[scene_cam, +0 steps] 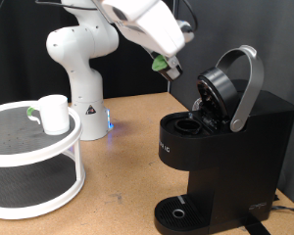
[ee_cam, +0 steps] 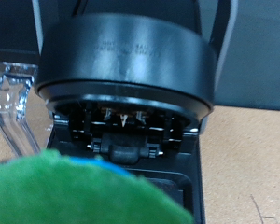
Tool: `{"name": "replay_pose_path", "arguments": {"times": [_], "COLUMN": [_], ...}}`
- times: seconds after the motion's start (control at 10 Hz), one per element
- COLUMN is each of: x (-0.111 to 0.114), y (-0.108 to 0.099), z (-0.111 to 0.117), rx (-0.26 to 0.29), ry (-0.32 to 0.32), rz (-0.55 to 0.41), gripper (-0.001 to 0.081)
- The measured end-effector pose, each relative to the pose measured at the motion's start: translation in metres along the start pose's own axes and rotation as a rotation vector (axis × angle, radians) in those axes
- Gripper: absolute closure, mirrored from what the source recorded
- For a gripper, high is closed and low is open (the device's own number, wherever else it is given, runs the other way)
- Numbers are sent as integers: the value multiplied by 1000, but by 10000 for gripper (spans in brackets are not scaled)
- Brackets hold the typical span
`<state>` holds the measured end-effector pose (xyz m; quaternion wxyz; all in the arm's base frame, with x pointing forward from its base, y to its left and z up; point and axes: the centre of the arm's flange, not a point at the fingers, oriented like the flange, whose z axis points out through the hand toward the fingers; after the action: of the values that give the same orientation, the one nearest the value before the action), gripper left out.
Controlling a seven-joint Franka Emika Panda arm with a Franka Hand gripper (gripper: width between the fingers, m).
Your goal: Make a cup of coffee with the keurig machine
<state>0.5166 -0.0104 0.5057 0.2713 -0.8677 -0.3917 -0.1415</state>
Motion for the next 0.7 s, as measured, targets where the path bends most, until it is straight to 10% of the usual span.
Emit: {"name": "replay_pose_path", "arguments": {"times": [0.7], "x": [-5], "y": [-3], "z": [57], "rx": [-44], "ry": [-60], "rz": [-12], "gripper": [329]}}
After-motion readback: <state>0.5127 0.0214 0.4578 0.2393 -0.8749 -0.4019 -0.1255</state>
